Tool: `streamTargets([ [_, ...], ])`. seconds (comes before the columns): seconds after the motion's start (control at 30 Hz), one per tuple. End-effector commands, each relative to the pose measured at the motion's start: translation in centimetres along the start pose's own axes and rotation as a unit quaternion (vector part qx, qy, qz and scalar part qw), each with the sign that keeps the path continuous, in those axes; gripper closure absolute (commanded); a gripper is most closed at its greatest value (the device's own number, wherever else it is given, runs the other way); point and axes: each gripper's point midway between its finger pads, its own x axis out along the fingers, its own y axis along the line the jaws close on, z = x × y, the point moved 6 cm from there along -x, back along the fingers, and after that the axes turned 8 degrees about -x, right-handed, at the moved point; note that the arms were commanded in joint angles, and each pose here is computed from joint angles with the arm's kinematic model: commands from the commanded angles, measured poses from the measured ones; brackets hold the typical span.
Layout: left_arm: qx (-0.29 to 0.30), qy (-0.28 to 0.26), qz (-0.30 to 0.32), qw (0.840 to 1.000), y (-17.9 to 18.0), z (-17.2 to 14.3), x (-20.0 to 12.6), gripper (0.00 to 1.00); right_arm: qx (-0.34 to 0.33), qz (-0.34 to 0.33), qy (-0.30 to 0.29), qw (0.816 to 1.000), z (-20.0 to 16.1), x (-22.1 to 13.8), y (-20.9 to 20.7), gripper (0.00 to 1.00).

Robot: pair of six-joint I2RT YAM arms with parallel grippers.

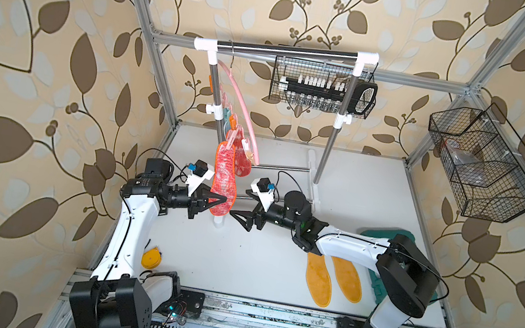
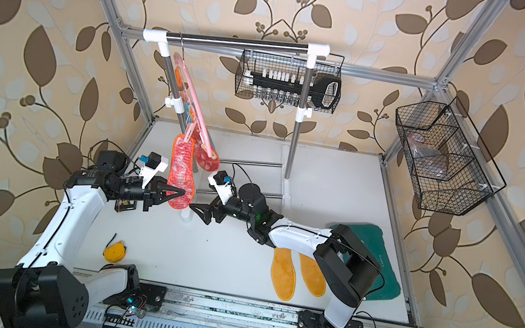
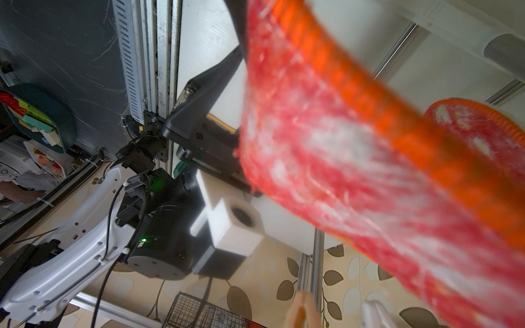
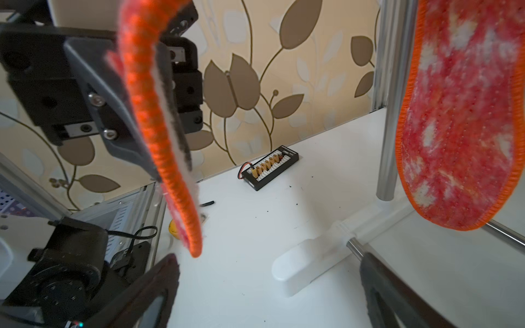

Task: Take the shoe insoles off the hanger
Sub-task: Remove the insole from the hanger.

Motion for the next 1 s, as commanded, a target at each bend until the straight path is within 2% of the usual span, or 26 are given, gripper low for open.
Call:
streamTargets([
  [0.0,0.011,-0.002,0.006,1.000,-0.6,-0.1,-0.3,1.00,0.019,-0.044,-0.051,0.998,1.8,-1.0,-1.2,0.02],
  [0.03,0.013,0.000,0.010,1.000,-0.6,-0.2,-0.3,1.00,0.021,-0.036,-0.051,0.998,1.7,-1.1,-1.4,0.02],
  [0.13,0.020,0.004,0.019,1.000,-0.6,-0.5,-0.3,1.00,0.073,-0.103,-0.058,0.990,0.9,-2.3,-4.0,0.02],
  [0.17,0.022,0.004,0.021,1.000,-0.6,-0.6,-0.3,1.00,0.073,-0.102,-0.062,0.990,0.8,-2.7,-4.7,0.02],
  [0.33,0.026,0.006,0.024,0.999,-0.7,-0.7,-0.4,1.00,0.056,-0.069,-0.055,0.994,2.0,-3.7,-6.7,0.02],
  [0.53,0.029,0.008,0.024,0.999,-0.8,-0.6,-0.4,1.00,0.025,-0.008,-0.062,0.998,6.3,-4.8,-8.7,0.07],
  [0.7,0.037,0.014,0.027,0.999,-1.2,-0.6,-0.5,1.00,0.048,0.031,-0.055,0.997,9.9,-3.8,-10.5,0.16],
  [0.97,0.041,0.012,0.018,0.999,-1.5,-0.9,-0.5,1.00,0.103,0.110,-0.089,0.985,14.4,-1.0,-11.1,0.22],
])
